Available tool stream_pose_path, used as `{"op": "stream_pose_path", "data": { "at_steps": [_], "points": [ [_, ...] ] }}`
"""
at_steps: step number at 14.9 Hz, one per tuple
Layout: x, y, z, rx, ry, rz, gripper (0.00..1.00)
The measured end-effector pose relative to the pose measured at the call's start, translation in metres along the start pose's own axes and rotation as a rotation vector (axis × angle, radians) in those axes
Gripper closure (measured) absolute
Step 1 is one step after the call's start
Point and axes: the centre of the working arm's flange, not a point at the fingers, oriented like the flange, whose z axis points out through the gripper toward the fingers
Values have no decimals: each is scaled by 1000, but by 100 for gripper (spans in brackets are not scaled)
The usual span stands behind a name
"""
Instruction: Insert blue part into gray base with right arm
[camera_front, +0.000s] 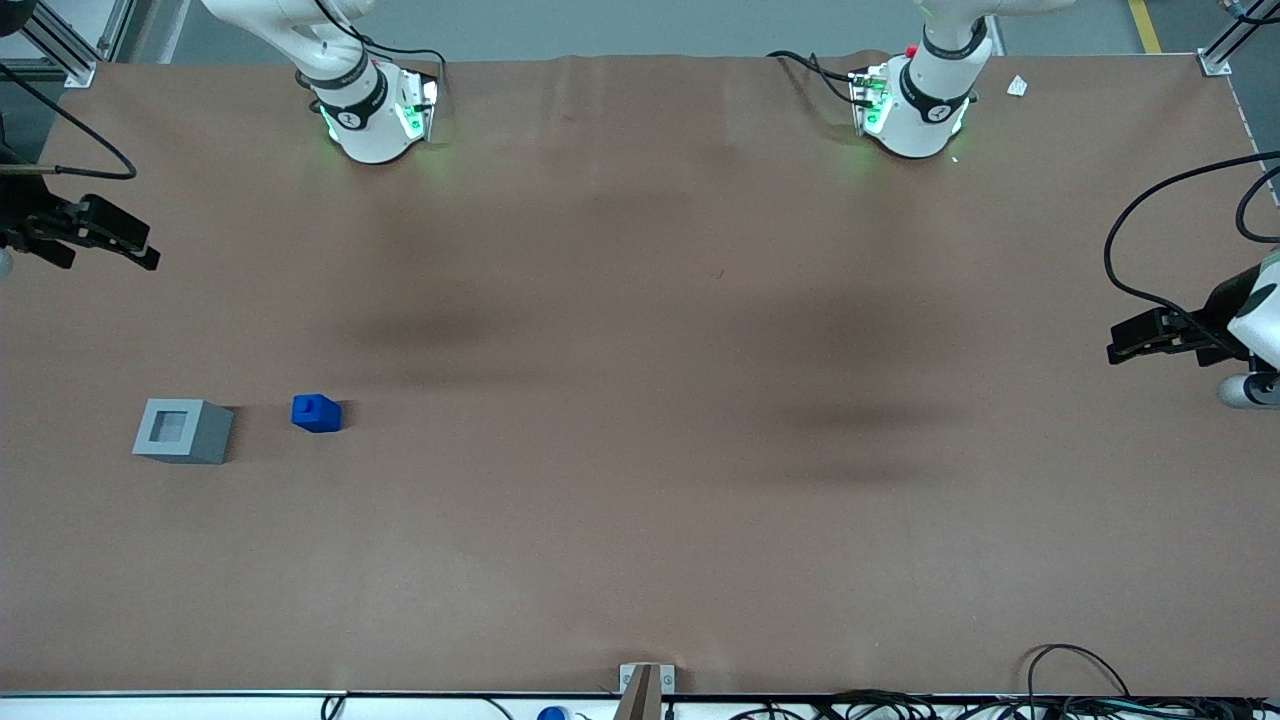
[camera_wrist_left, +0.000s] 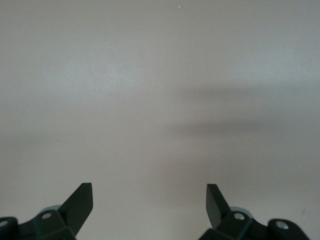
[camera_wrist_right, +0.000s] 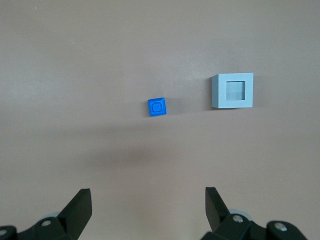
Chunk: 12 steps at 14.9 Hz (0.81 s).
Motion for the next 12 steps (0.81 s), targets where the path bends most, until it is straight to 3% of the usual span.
{"op": "stream_pose_path", "data": {
  "at_steps": [12],
  "points": [
    [0,16,1,0,-2,30,0]
  ]
}}
